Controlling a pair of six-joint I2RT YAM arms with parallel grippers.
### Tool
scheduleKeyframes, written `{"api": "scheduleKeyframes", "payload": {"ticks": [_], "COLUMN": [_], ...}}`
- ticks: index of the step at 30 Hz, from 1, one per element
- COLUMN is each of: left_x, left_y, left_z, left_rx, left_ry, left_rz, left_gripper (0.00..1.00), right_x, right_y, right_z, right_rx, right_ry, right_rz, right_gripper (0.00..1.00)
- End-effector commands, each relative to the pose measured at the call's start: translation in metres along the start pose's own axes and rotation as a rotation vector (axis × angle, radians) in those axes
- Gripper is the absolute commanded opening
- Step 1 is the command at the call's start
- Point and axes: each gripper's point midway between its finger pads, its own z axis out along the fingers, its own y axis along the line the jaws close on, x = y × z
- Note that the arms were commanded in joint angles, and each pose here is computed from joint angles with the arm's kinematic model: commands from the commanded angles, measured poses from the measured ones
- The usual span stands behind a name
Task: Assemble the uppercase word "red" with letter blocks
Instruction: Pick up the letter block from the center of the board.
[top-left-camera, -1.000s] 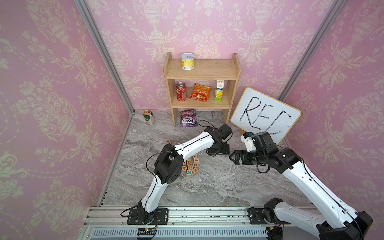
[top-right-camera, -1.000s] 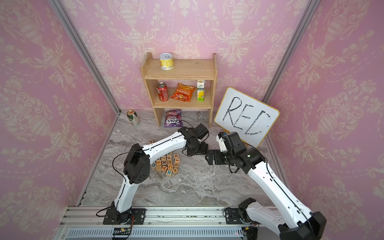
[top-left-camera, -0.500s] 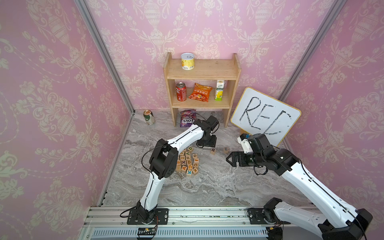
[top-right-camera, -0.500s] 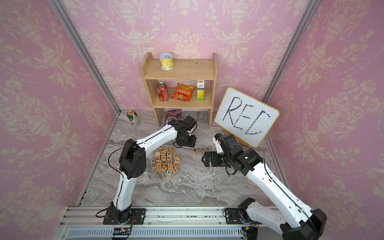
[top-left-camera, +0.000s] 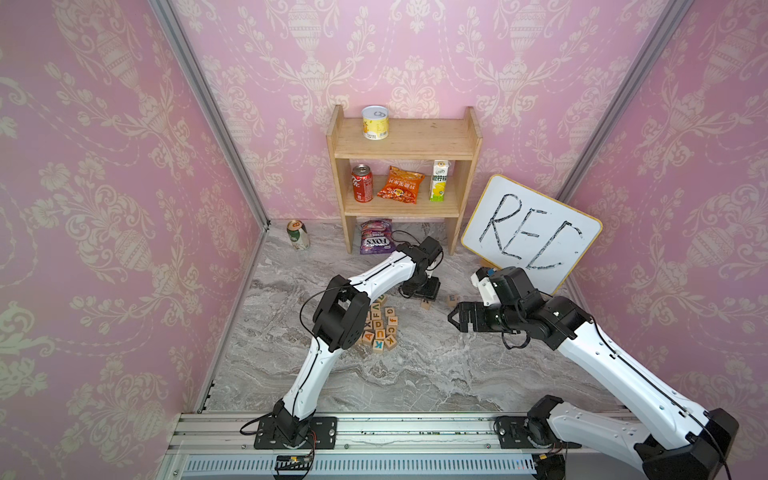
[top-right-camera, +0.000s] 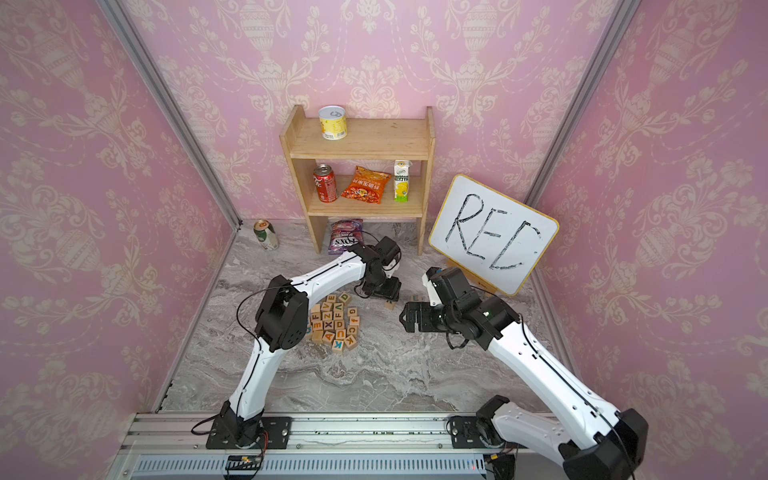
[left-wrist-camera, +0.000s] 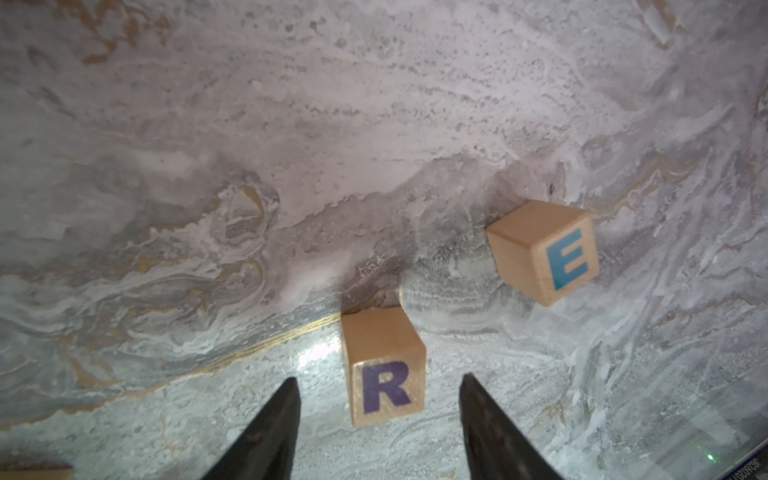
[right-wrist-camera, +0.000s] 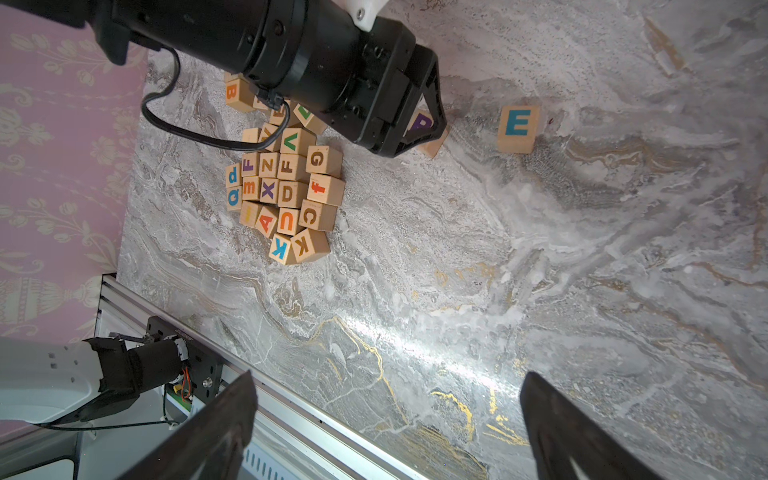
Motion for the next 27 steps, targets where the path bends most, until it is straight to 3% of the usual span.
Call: {"api": "scheduleKeyframes", "payload": {"ticks": [1,11,18,27], "left_x": [0.004,0.004,0.002,0.006], "left_y": [0.004,-0.001,0.001,-0.007], "left_z": [0.007,0.022,0.022,0.016], "left_rx": [-0.034,-0.036,-0.067,-0.148], "left_ry": [0.027,0.048,0.044,0.046], "left_rz": [0.022,0.005,-0.024,-0.139], "left_gripper": [0.59,0.53,0.35,0.31], "right_x": [-0.001,-0.007,-0.007,-0.006], "right_y": [-0.003,-0.001,-0.003,-0.004], "right_z": [0.006,0.01,0.01,0.01], "right_rx": [0.02,0.034,0.045,0.049], "right_ry": [0.0,0.009,0.013,0.018], "right_rz": [0.006,-0.014,-0.026,-0.039], "right_gripper": [1.0,1.0,1.0,1.0]}}
